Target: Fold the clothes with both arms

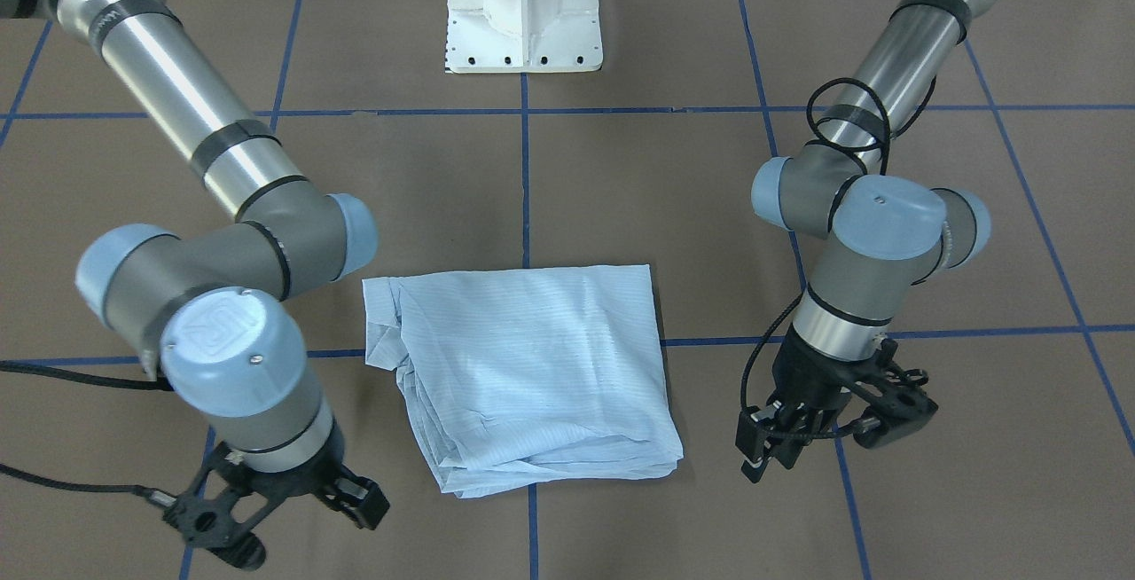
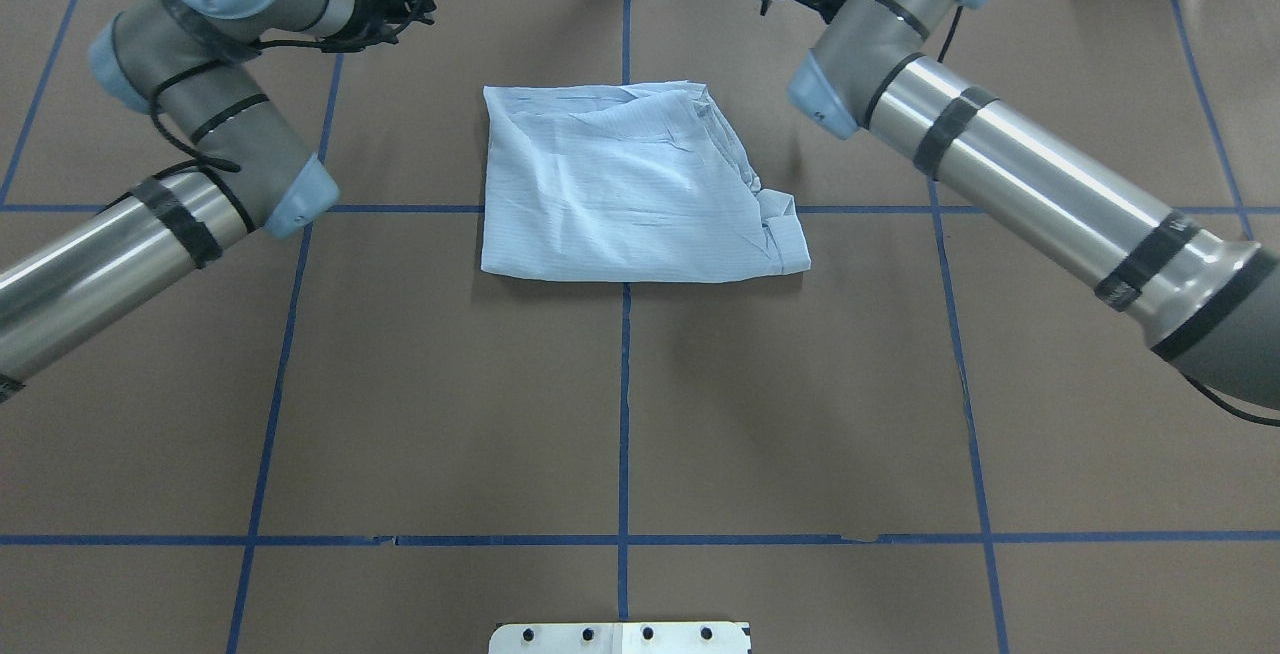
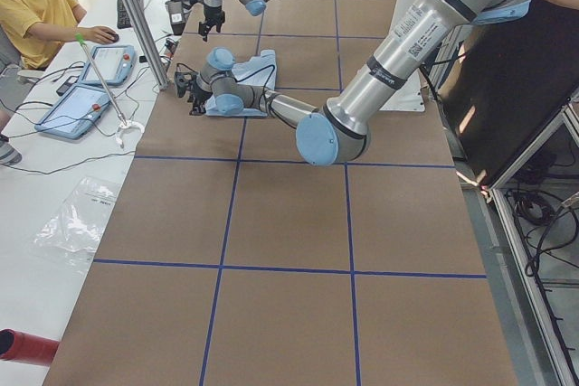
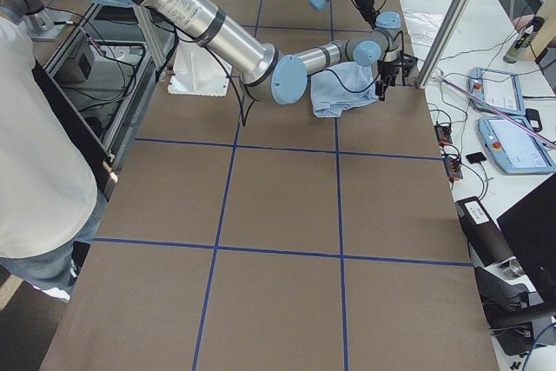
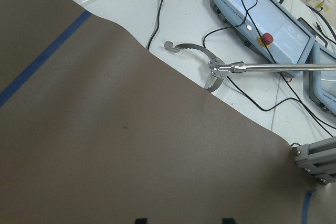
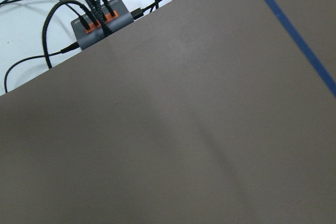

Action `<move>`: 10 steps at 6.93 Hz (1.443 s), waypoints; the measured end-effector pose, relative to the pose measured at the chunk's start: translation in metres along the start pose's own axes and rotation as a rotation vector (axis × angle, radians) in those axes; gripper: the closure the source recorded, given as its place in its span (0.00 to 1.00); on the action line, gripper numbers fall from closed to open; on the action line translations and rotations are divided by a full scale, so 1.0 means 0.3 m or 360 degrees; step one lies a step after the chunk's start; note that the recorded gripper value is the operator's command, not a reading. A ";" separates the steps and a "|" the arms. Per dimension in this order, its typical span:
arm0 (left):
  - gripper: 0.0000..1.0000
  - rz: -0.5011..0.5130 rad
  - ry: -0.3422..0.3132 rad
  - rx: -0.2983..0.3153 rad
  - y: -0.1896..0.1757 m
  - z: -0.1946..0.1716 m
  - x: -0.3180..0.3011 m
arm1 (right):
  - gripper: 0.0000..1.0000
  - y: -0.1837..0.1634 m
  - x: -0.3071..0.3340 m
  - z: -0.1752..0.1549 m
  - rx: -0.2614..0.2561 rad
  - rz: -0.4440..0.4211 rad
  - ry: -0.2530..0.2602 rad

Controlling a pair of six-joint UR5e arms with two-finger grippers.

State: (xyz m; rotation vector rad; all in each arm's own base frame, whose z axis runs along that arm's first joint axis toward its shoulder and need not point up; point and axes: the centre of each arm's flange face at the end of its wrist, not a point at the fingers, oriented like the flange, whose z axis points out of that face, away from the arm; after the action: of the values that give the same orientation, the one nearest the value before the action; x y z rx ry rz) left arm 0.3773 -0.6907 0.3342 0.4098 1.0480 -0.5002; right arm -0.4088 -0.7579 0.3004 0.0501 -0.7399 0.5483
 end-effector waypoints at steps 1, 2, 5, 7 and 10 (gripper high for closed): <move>0.43 0.0231 0.0020 -0.0040 -0.035 -0.097 -0.119 | 0.00 -0.083 0.172 -0.007 -0.0010 -0.0161 0.0054; 0.43 0.0463 0.0021 -0.0069 -0.082 -0.190 -0.240 | 0.00 -0.156 0.346 -0.022 -0.0008 -0.0318 0.0100; 0.00 0.1116 -0.0177 -0.0153 -0.321 -0.514 -0.690 | 0.00 -0.358 0.959 -0.119 -0.0072 -0.0662 0.0112; 0.00 0.1215 -0.0198 -0.0271 -0.435 -0.720 -1.004 | 0.00 -0.401 1.318 -0.222 -0.0166 -0.0790 0.0090; 0.00 0.1249 -0.0191 -0.0377 -0.365 -0.841 -1.330 | 0.00 -0.294 1.654 -0.294 -0.0238 -0.0895 0.0125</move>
State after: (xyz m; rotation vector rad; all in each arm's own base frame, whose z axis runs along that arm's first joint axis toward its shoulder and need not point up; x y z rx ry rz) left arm -0.0273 -0.5654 0.5695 0.5318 0.7397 0.2949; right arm -0.0098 -0.5865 0.5712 0.0935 -0.6510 -0.0416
